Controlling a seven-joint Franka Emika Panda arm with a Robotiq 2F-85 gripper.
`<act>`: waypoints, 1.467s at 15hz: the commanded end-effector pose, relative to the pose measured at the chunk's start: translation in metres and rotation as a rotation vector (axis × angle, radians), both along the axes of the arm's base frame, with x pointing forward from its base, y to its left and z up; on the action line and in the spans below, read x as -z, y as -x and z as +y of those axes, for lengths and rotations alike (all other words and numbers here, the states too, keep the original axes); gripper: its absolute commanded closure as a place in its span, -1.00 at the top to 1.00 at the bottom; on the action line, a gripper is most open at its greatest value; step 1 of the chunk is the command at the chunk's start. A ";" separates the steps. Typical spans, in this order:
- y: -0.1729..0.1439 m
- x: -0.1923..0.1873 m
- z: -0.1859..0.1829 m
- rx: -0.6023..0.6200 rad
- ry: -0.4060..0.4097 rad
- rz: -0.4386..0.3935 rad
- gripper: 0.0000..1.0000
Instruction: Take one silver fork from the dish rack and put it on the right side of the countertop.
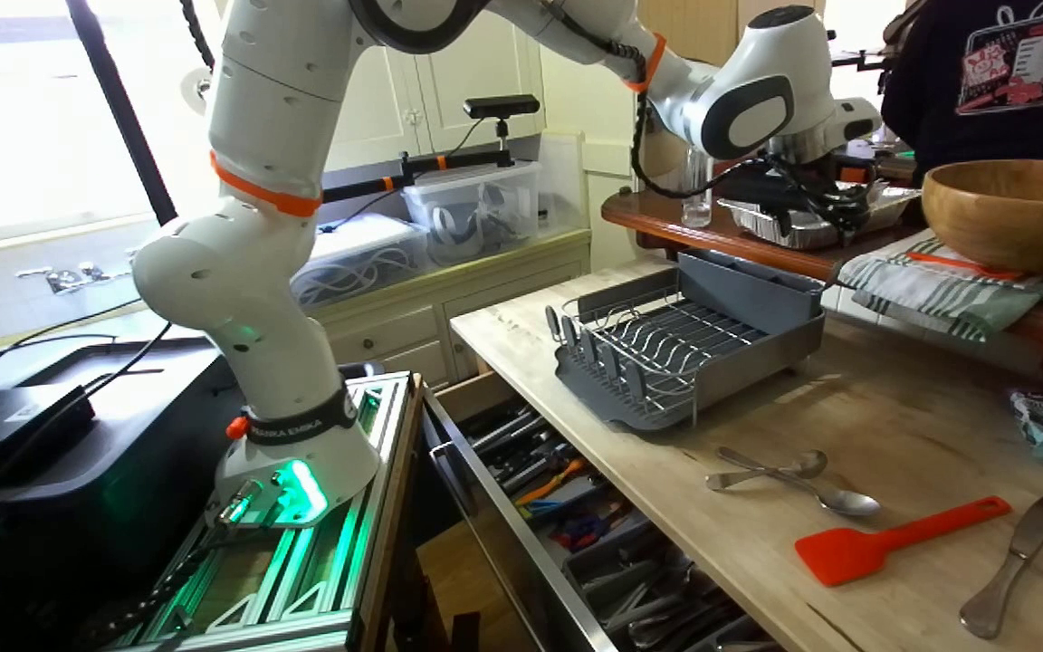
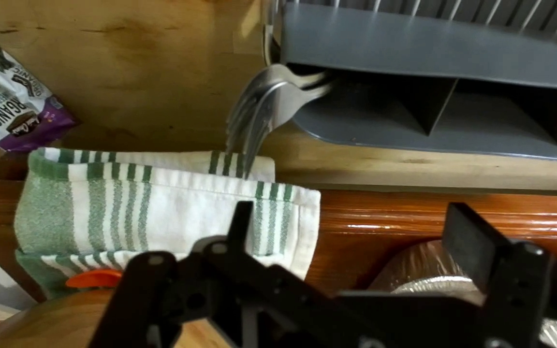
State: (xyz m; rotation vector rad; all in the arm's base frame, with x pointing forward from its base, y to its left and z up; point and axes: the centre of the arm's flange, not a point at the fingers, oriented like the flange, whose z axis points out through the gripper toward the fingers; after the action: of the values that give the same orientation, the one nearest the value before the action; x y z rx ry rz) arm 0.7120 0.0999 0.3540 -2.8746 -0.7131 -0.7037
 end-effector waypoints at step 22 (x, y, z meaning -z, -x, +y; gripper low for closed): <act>0.001 0.034 0.002 0.029 0.023 0.092 1.00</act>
State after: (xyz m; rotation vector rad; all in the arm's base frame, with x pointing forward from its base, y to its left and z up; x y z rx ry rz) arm 0.7116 0.0981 0.3253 -2.9127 -0.6862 -0.6288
